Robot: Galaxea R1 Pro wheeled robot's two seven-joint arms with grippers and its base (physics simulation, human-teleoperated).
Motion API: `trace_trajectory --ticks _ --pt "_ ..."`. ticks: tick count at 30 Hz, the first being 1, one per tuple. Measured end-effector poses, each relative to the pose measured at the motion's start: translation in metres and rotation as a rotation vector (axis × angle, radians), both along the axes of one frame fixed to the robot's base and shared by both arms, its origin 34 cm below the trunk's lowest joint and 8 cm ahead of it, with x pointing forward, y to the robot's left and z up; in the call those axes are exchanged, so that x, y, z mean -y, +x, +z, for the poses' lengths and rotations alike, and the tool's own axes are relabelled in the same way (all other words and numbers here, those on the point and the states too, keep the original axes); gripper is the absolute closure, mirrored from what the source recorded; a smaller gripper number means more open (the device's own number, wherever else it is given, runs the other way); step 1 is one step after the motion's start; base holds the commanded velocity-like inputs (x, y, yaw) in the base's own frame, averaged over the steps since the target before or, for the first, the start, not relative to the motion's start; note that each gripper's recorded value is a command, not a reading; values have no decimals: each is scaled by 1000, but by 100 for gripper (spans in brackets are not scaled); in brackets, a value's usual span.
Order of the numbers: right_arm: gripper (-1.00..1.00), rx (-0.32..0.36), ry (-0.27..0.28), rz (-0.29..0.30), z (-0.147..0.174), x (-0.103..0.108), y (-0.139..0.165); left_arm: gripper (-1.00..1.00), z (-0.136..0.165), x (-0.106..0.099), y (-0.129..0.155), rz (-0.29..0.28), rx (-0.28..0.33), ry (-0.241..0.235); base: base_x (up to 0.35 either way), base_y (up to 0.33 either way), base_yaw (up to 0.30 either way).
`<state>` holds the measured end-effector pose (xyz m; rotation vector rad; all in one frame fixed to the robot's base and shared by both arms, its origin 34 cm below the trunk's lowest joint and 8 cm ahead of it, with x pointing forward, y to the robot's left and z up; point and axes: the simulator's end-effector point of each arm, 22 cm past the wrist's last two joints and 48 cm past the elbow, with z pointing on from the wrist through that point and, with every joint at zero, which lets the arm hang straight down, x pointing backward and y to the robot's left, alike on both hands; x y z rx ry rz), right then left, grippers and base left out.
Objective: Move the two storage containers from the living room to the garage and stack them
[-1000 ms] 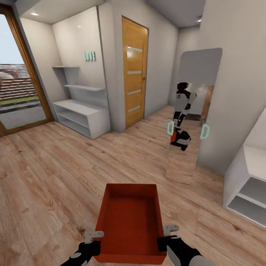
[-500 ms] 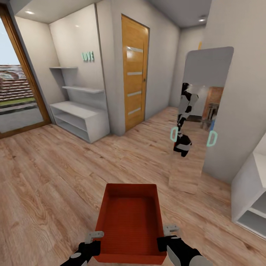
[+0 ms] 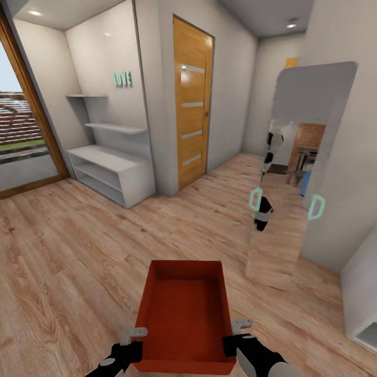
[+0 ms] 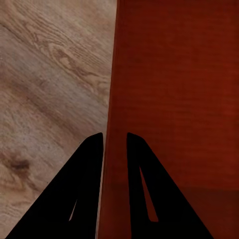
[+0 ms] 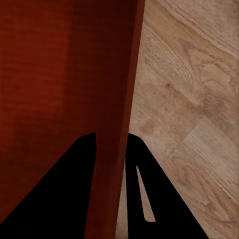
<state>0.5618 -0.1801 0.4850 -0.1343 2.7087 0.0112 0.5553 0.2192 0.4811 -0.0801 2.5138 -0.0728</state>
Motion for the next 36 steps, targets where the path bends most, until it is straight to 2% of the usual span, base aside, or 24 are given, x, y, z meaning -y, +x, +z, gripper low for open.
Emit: trace_trajectory --ticks 36 --pt "100 7 0 0 3 0 2 100 3 0 2 0 7 0 318 173 14"
